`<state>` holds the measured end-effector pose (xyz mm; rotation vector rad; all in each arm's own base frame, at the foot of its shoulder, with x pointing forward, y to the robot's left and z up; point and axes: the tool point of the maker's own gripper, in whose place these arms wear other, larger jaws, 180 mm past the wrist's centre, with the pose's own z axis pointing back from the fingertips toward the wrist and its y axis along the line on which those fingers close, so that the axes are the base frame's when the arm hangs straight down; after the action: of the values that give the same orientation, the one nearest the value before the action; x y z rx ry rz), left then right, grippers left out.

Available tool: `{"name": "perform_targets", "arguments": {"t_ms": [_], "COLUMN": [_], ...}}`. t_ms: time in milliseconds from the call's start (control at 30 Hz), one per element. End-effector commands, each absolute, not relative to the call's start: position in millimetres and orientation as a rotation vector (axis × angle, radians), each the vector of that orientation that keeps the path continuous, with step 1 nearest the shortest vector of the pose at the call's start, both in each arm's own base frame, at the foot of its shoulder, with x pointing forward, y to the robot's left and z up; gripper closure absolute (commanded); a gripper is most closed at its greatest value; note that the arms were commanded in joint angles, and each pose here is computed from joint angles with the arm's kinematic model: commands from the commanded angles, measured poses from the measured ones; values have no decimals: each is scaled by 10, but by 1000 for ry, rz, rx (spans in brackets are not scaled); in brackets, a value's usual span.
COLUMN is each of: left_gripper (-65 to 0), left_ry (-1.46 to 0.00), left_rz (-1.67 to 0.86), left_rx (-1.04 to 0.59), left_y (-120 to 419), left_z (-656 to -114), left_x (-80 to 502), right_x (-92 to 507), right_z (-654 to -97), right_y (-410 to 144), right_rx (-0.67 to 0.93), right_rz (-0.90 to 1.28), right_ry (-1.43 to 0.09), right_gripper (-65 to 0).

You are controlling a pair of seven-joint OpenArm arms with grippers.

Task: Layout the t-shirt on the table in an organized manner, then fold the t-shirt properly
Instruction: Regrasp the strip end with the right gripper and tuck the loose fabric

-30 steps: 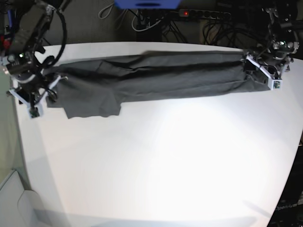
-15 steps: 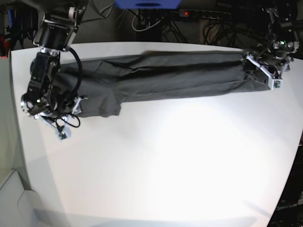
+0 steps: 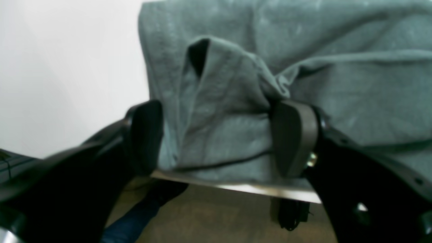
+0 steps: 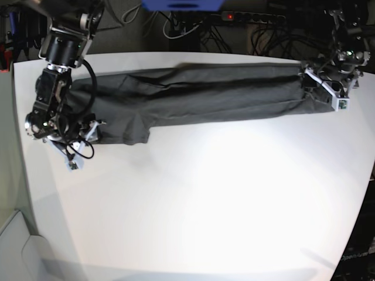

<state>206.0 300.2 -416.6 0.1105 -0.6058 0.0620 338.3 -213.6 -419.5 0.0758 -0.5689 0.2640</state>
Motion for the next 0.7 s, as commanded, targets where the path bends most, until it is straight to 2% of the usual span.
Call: {"name": "perform_targets", "arguments": {"t_ms": [0, 67, 133, 167, 300, 433, 567, 667], "left_gripper": [-486, -486, -486, -486, -486, -486, -486, -486], "left_ry": [-632, -634, -634, -634, -634, -634, -637, -636], "left_rz": [47, 48, 48, 48, 48, 47, 46, 46], "left_rx": [126, 127, 127, 127, 127, 128, 127, 127], "left_y": [3038, 3043, 3043, 3043, 3043, 3048, 3046, 3046], "left_z": [-4075, -4070, -4070, -4070, -4070, -4067, -4064, -4066], "left_x": [2123, 2128, 2128, 2128, 2128, 2129, 2134, 2132], "right_x": [3495, 3488, 3488, 3486, 3487, 3373, 3153, 2921], "right_z": [-4071, -4078, -4078, -4079, -3978, -3630, -3419, -3365], "right_y": [-2153, -2148, -2148, -2148, -2186, -2251, -2321, -2441], "right_rx": [70, 70, 70, 70, 50, -46, -132, -170], "right_rz": [267, 270, 270, 271, 270, 311, 333, 266], "right_ry": [-612, -606, -606, -604, -635, -720, -712, -694], "right_gripper": [-286, -174, -32, 0, 0, 0, 0, 0]}}
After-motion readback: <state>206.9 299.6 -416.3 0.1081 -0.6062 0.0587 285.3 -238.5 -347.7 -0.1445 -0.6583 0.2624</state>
